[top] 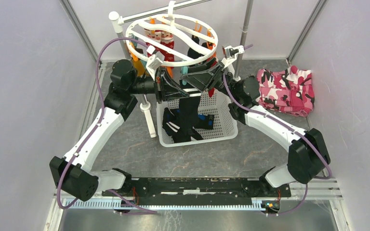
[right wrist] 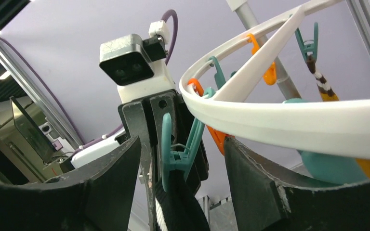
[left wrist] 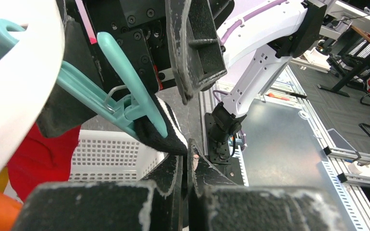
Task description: Remove the socks clipped to the hanger
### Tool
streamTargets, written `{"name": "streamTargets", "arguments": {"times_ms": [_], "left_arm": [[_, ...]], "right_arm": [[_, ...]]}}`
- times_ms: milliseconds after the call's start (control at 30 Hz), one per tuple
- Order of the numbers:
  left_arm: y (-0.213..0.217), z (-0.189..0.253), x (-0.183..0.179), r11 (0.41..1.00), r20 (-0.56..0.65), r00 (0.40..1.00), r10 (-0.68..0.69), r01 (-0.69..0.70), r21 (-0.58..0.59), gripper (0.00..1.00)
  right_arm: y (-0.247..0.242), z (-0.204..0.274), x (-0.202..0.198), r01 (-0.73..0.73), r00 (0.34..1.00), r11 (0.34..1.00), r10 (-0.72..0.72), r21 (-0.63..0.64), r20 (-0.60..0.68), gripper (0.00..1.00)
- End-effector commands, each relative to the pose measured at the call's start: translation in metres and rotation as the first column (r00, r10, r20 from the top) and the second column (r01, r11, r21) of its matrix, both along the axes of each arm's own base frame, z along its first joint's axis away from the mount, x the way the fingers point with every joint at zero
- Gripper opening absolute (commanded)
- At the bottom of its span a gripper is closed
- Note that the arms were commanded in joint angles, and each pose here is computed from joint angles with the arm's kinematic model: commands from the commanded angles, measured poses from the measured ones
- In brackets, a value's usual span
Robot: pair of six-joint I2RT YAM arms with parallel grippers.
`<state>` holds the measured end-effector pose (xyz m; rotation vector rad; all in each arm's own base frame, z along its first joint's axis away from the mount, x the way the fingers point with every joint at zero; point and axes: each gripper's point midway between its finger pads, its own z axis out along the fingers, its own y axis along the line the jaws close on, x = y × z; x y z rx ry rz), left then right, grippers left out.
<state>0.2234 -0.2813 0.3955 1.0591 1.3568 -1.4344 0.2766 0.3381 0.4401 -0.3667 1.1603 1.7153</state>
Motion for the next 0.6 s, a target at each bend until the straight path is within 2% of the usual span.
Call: {"name": "streamTargets", "arguments": {"times_ms": [0, 167, 300, 400, 467, 567], "left_arm": [[0.004, 0.008, -0.018, 0.997, 0.005, 0.997, -0.078, 0.078, 0.002, 0.02], [0.004, 0.005, -0.015, 0.998, 0.005, 0.998, -0.067, 0.067, 0.011, 0.02], [0.005, 0.001, -0.012, 0.999, 0.019, 0.999, -0.045, 0.045, 0.025, 0.02], [0.006, -0.009, -0.006, 0.998, 0.034, 0.999, -0.008, 0.006, 0.059, 0.02], [0.009, -0.019, -0.003, 0.996, 0.048, 0.999, 0.016, -0.02, 0.09, 0.02], [0.013, -0.041, 0.003, 0.987, 0.076, 0.996, 0.048, -0.059, 0.148, 0.02]], "right_arm": [[-0.01, 0.044, -0.01, -0.013, 0.997, 0.991, 0.002, 0.132, 0.08, 0.69], [-0.01, 0.045, -0.01, -0.018, 0.997, 0.989, 0.007, 0.144, 0.075, 0.56], [-0.01, 0.042, -0.007, 0.002, 0.998, 0.992, -0.01, 0.126, 0.063, 0.28], [-0.008, 0.04, -0.005, 0.017, 0.998, 0.994, -0.023, 0.106, 0.059, 0.12], [-0.007, 0.039, -0.002, 0.028, 0.998, 0.996, -0.033, 0.089, 0.057, 0.04], [-0.005, 0.037, 0.001, 0.043, 0.997, 0.997, -0.047, 0.062, 0.058, 0.02]]}}
